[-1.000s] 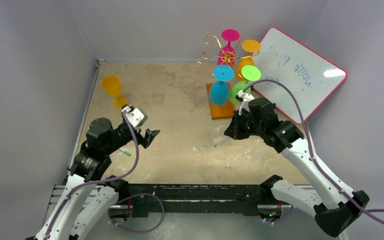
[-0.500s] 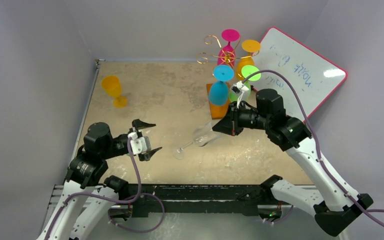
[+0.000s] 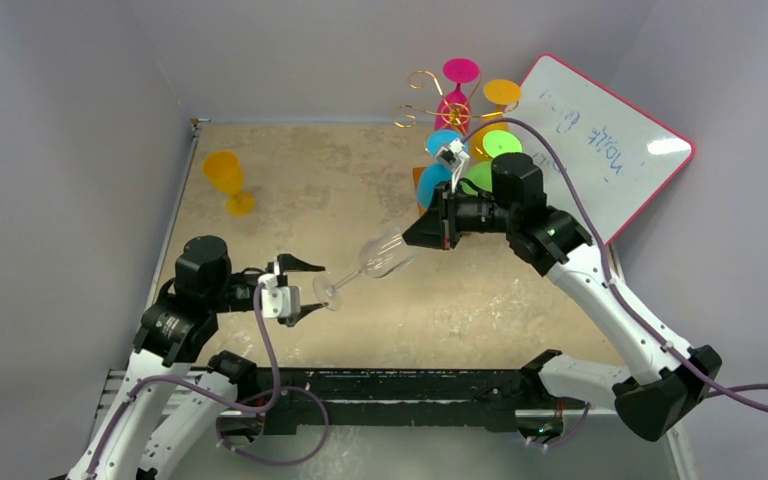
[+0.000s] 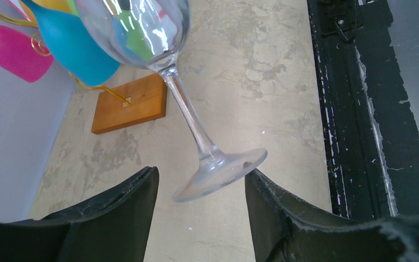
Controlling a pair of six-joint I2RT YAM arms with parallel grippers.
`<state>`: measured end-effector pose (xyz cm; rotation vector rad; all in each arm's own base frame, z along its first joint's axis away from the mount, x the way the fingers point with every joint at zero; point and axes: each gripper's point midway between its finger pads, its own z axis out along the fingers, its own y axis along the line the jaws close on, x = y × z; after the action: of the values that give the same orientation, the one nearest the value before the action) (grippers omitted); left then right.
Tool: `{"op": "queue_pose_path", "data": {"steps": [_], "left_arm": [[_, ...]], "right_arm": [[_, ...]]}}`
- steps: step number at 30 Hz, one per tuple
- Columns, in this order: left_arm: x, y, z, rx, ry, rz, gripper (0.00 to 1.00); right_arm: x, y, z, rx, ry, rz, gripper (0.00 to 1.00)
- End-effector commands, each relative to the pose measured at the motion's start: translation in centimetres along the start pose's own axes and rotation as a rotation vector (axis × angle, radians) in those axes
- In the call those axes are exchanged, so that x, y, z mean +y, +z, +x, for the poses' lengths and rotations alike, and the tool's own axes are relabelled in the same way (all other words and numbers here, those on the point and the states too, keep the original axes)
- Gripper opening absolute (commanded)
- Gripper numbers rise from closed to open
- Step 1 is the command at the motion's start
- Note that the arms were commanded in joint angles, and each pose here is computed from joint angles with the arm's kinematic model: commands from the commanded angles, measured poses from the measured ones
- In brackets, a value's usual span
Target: Place the wine glass upside down on the wine glass rack
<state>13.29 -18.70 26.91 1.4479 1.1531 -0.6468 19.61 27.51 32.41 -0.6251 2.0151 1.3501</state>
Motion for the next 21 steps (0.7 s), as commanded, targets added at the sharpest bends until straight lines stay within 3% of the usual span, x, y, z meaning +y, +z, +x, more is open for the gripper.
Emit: {"op": "queue_pose_path", "data": {"steps": [1, 4, 9, 12, 16, 21], "left_arm": [[0.0, -0.2, -1.9, -0.051, 0.079, 0.034, 0.55], [0.0, -0.1, -2.0, -0.053, 0.076, 0.038, 0.48], [0.5, -0.2, -2.2, -0.048, 0.073, 0.023, 0.14], [0.7, -0.2, -2.5, -0.051, 0.070, 0.022, 0.03], [1.0, -0.5, -3.1, -0.051, 0.078, 0.008, 0.00], [2.0, -0.7, -3.6, -0.055, 0.081, -0.047, 0.00]], "right_arm": [[3.6, -0.4, -3.0, -0.084, -0.082, -0.150, 0.00], [3.7, -0.2, -3.1, -0.082, -0.079, -0.163, 0.00], [3.7, -0.2, -3.4, -0.095, -0.079, -0.158, 0.00], [3.2, -0.2, -3.4, -0.103, -0.072, -0.129, 0.02], [2.3, -0.4, -3.8, -0.137, -0.062, -0.058, 0.18], [1.9, -1.6, -4.7, -0.220, -0.067, 0.020, 0.48]]}}
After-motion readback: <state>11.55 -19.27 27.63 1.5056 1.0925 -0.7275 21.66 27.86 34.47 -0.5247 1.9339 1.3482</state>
